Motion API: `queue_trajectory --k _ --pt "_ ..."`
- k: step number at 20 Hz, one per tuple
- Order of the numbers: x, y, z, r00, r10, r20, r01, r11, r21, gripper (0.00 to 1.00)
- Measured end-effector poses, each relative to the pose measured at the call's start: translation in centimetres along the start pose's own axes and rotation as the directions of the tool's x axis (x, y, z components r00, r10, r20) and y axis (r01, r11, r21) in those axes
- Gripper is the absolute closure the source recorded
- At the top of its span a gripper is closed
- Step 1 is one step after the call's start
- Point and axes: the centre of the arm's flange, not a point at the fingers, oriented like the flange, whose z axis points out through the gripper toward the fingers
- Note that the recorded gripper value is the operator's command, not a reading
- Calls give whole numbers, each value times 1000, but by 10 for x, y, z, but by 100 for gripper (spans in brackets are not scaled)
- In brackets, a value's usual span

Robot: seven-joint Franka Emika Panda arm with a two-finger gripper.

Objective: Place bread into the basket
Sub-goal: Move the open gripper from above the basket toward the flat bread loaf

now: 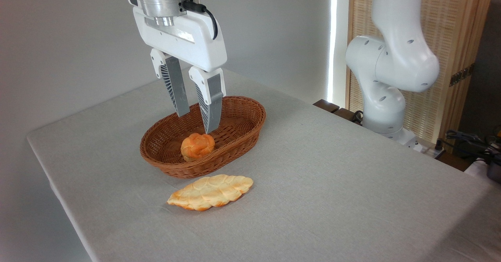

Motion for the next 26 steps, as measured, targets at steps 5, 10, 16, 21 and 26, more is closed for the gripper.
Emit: queue_trajectory --k 5,10,16,21,26 --pt "0 0 0 1000 0 0 0 1000 0 0" --pt "0 0 0 1000 0 0 0 1000 0 0" --pt "0 0 0 1000 0 0 0 1000 0 0" --pt "0 0 0 1000 0 0 0 1000 0 0" --pt "-2 3 5 1000 2 11 -2 1000 -9 0"
